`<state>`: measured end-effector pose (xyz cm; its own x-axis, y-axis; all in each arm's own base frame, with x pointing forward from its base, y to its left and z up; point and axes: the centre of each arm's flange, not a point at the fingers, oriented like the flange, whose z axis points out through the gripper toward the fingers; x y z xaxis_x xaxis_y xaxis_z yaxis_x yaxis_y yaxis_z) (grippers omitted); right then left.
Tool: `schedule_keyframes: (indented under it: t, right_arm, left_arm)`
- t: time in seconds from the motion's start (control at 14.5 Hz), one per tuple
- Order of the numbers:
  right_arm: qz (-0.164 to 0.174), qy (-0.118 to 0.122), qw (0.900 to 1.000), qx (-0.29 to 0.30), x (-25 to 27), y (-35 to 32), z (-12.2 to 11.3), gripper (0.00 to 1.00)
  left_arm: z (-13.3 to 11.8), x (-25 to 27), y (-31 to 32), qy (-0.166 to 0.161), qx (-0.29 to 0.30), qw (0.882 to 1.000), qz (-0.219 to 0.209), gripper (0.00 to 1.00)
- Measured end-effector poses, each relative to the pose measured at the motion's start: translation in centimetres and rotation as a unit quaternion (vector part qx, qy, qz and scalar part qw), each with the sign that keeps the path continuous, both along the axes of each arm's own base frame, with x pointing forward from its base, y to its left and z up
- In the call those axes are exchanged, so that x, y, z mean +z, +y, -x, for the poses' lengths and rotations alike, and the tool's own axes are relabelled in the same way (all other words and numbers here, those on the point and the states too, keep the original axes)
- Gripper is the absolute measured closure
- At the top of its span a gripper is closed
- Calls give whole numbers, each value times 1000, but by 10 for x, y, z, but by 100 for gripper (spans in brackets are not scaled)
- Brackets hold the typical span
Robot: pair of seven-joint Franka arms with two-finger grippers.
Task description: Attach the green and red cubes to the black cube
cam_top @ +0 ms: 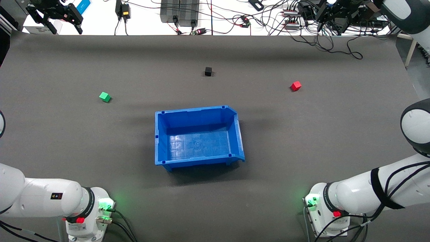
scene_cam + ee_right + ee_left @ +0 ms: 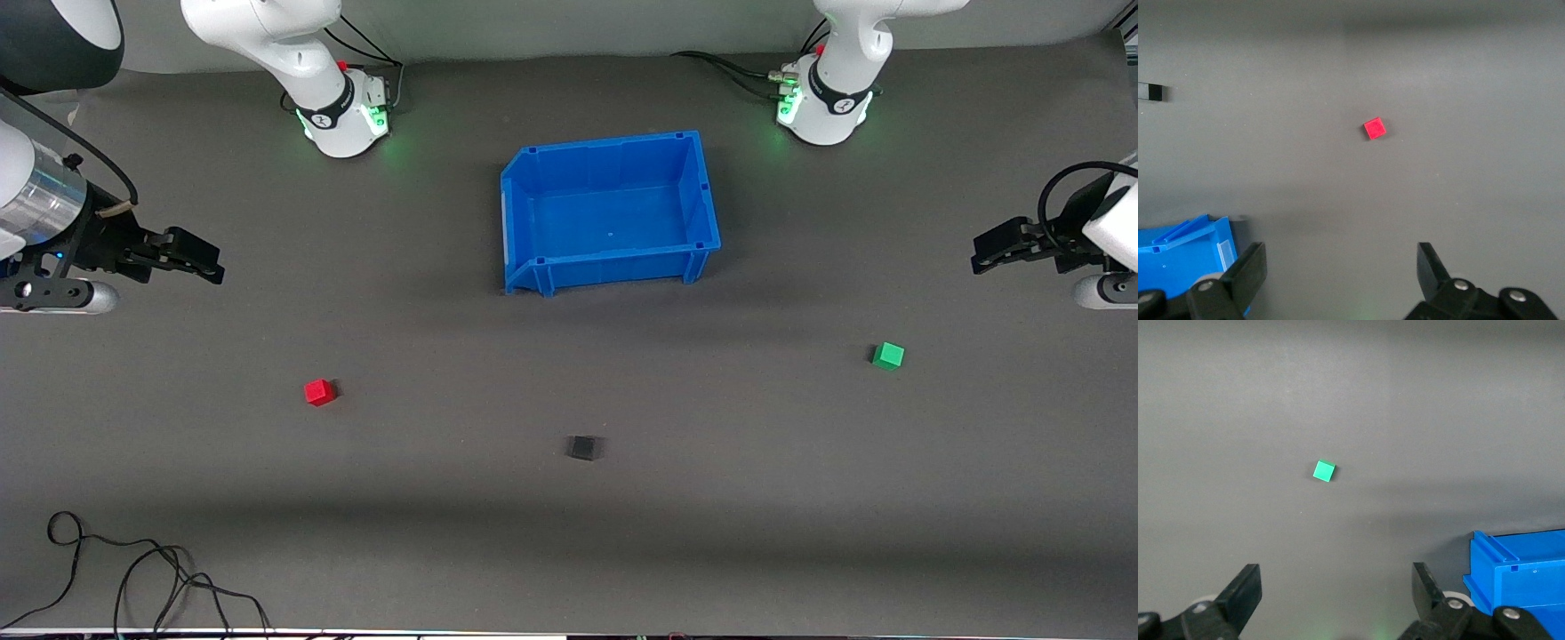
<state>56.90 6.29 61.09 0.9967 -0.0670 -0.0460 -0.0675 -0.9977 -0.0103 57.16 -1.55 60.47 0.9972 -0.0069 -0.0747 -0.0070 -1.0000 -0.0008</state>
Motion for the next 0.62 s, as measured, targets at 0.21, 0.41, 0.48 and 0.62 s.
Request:
schedule_keyframes:
  t: [0.21,0.41,0.48,0.62]
  right_arm:
    - [0,0,1000,0,0,0,0,0]
    - [1,3,1000,-1,-3,-1,0,0]
    - [1,9,1000,-1,-9,-1,0,0]
    - [1,2,1000,-2,-33,-1,-7,0]
  left_arm:
    - [0,0,0,-1,0,1000,0,0]
    - [0,1,0,-2,0,1000,0,0]
    - [0,1,0,-2,0,1000,0,0]
    - [0,1,0,-2,0,1000,0,0]
